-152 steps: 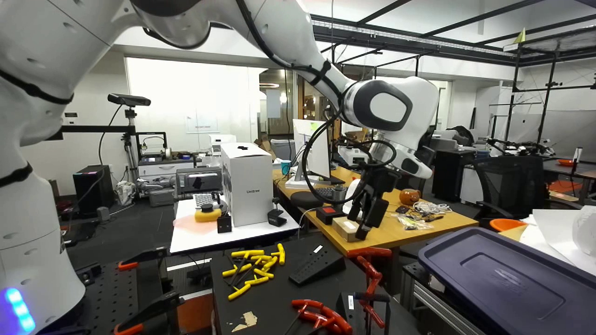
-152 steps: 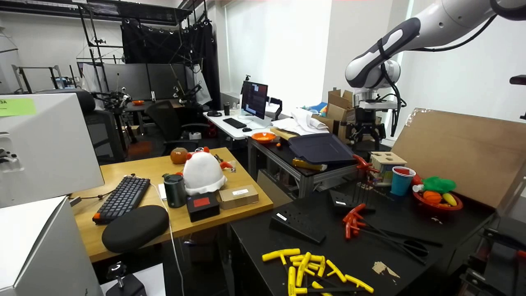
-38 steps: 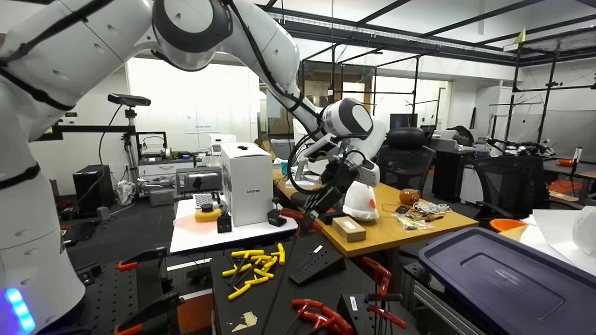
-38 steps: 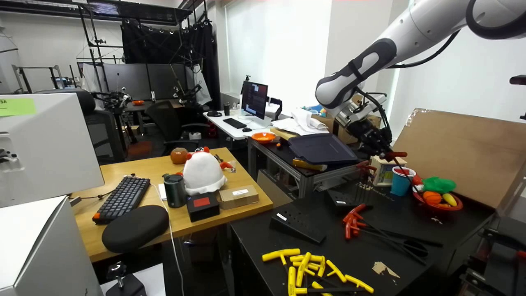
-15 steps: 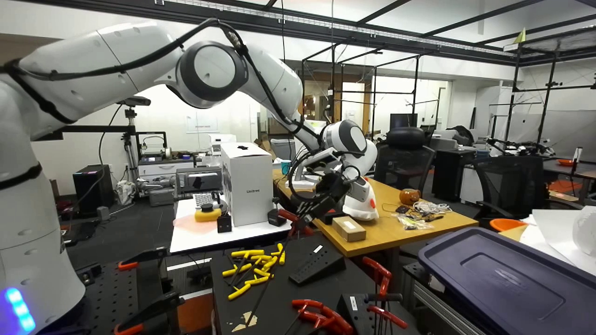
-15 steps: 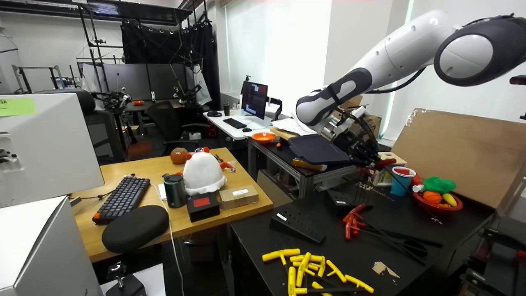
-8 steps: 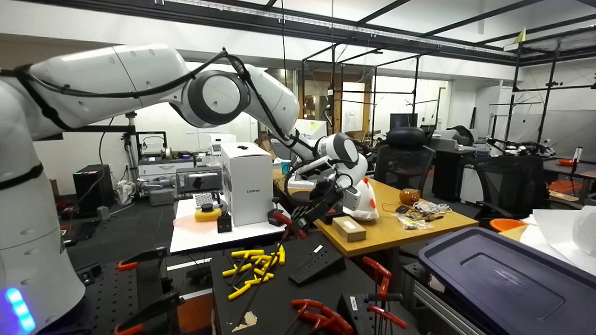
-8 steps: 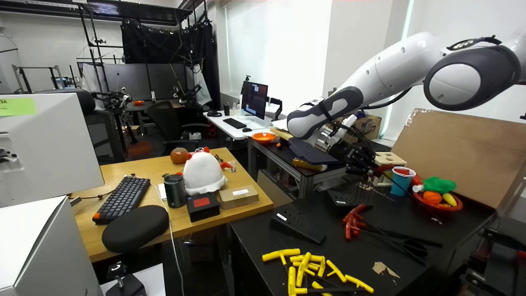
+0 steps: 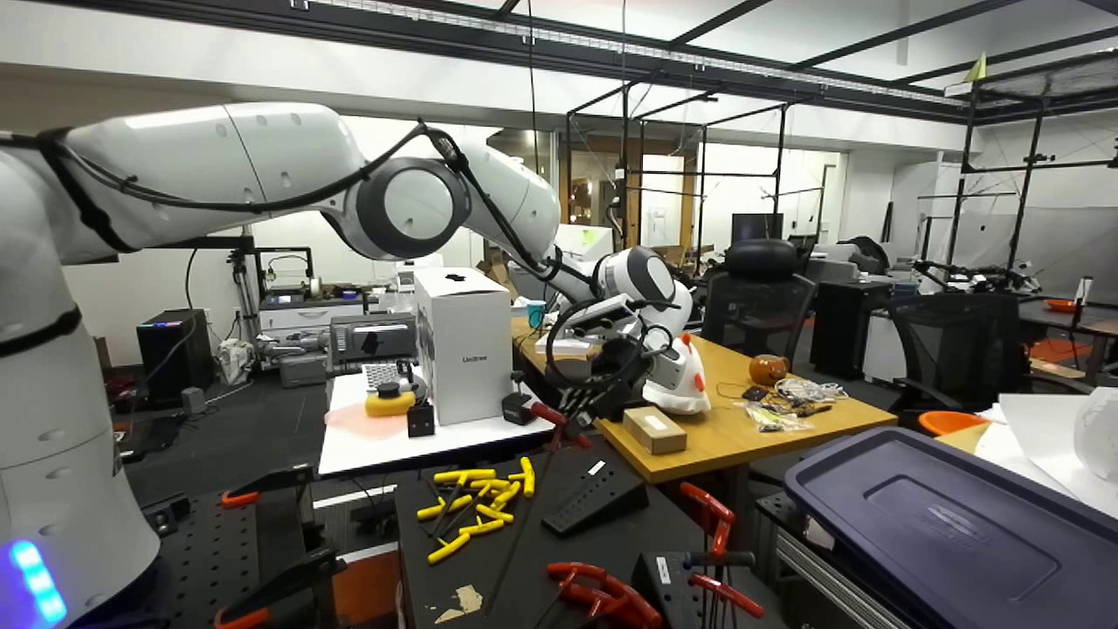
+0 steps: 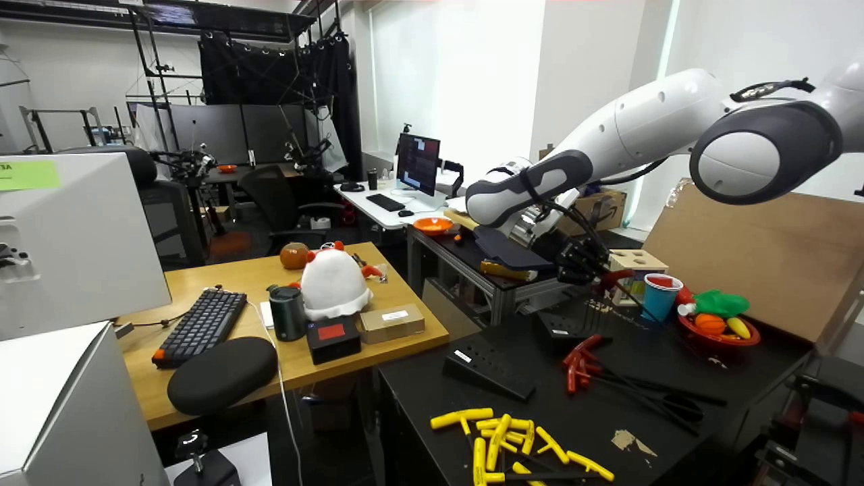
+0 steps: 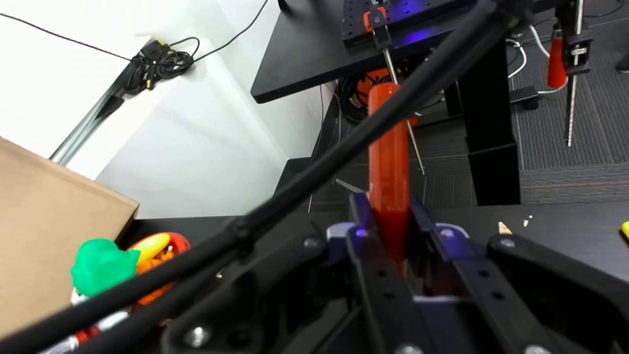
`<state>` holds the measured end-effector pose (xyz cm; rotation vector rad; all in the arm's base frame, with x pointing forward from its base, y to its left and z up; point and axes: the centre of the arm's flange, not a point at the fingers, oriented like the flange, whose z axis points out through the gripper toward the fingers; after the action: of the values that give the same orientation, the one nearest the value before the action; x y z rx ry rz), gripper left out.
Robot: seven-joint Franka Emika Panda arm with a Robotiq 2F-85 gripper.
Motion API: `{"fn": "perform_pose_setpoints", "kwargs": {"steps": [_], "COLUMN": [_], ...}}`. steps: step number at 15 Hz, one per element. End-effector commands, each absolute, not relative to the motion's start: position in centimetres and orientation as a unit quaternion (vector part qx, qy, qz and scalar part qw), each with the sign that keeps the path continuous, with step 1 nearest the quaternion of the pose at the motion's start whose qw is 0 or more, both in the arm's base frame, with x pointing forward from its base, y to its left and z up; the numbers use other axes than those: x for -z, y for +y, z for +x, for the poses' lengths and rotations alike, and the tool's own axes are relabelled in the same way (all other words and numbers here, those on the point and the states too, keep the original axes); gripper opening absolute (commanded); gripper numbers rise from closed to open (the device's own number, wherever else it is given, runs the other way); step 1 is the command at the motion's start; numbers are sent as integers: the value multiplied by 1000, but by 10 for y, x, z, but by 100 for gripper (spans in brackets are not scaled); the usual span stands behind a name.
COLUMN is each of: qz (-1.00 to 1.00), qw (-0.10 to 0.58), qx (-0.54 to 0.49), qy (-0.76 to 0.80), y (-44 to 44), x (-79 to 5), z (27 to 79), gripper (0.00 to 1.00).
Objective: Pick up the red object, then place it on the table
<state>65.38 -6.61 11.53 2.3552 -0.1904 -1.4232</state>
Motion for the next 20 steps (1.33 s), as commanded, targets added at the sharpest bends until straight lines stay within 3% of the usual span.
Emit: {"fn": "perform_pose_setpoints", "kwargs": {"steps": [1, 13, 14, 15, 17, 18, 20], "qz": [849, 848, 848, 848, 848, 848, 849], "qw": [183, 173, 173, 174, 175, 177, 174], "qx": [494, 499, 499, 499, 498, 497, 497], "qy": [-47, -46, -47, -47, -45, -44, -42], "y": [-71, -79, -79, -79, -80, -80, -80], "x": [-121, -115, -114, -114, -114, -115, -116], "z": [685, 686, 686, 686, 686, 686, 687], "gripper": [5, 5, 11, 44, 51, 14, 12]}}
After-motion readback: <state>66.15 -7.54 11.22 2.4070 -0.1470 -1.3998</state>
